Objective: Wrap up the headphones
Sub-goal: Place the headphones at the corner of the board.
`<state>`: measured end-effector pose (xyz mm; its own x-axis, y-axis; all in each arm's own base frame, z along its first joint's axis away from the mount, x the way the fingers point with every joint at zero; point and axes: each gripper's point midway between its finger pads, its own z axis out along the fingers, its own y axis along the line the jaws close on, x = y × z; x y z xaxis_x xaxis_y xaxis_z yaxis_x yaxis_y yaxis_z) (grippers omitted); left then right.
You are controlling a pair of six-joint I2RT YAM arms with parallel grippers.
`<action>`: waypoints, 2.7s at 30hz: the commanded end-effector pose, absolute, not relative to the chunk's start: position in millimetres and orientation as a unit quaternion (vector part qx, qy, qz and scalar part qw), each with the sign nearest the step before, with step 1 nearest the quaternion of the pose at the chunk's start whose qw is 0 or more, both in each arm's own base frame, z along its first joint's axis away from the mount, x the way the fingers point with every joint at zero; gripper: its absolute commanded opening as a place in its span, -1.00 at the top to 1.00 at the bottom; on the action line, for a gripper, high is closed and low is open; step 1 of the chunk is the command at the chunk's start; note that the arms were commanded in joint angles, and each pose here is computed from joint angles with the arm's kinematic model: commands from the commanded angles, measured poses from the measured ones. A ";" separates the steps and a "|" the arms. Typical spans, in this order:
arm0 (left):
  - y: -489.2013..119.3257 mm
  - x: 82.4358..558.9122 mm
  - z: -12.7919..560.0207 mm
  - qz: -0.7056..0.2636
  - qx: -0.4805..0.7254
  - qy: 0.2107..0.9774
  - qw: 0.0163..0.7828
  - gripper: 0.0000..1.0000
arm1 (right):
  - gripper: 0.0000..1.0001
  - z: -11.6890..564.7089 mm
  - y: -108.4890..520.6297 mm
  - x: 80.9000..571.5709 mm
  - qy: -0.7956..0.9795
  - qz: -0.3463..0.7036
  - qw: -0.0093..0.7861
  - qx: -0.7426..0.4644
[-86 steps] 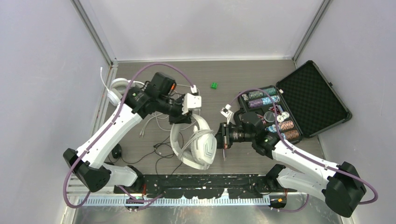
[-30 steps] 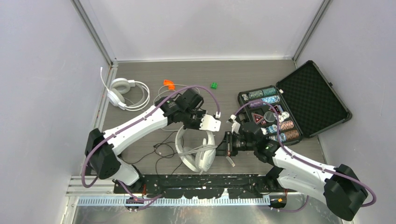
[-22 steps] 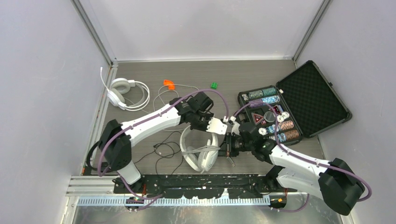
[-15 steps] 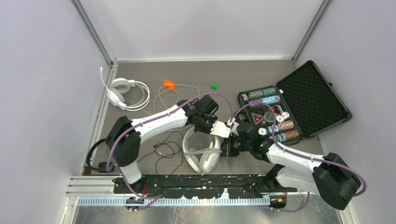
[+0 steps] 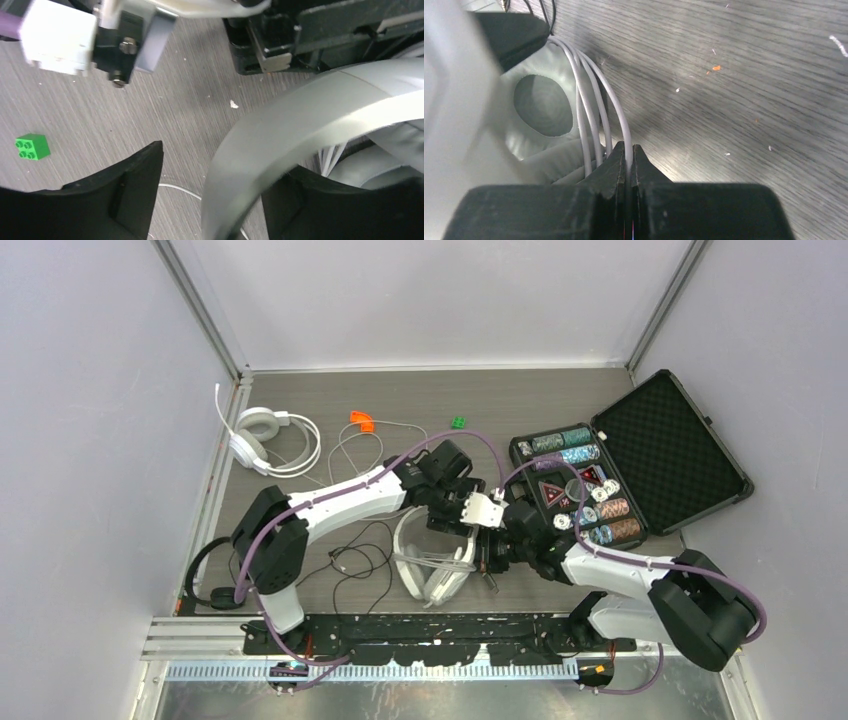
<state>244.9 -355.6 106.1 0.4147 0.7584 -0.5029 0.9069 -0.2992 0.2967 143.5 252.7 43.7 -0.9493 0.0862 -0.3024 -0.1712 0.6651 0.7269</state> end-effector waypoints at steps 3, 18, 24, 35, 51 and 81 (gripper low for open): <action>-378.2 251.5 163.3 -0.157 0.745 0.521 0.385 -0.56 | 0.88 53.2 262.4 158.8 0.882 0.429 0.191 -0.024; -316.1 280.7 218.0 -0.088 0.442 0.786 0.422 -0.71 | 0.87 48.4 263.5 159.6 0.884 0.429 0.185 -0.014; -290.5 259.5 218.8 -0.117 0.368 0.819 0.424 -0.75 | 0.87 47.3 262.4 158.9 0.885 0.427 0.185 -0.015; -229.2 281.5 165.0 -0.102 0.202 0.903 0.365 -0.60 | 0.86 49.6 262.6 159.2 0.884 0.428 0.186 -0.012; -241.2 272.2 122.0 -0.130 0.216 0.913 0.321 -0.51 | 0.84 58.6 259.2 159.9 0.883 0.424 0.198 -0.015; -260.0 280.7 95.5 -0.119 0.217 0.929 0.276 0.43 | 0.82 58.1 241.3 151.6 0.896 0.393 0.206 -0.022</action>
<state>266.2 -245.8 76.7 -0.7717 0.3809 -0.5093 0.4864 0.8694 -0.0869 141.8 242.8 48.8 -0.9387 0.1133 -0.3255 -0.1651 0.6812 0.7132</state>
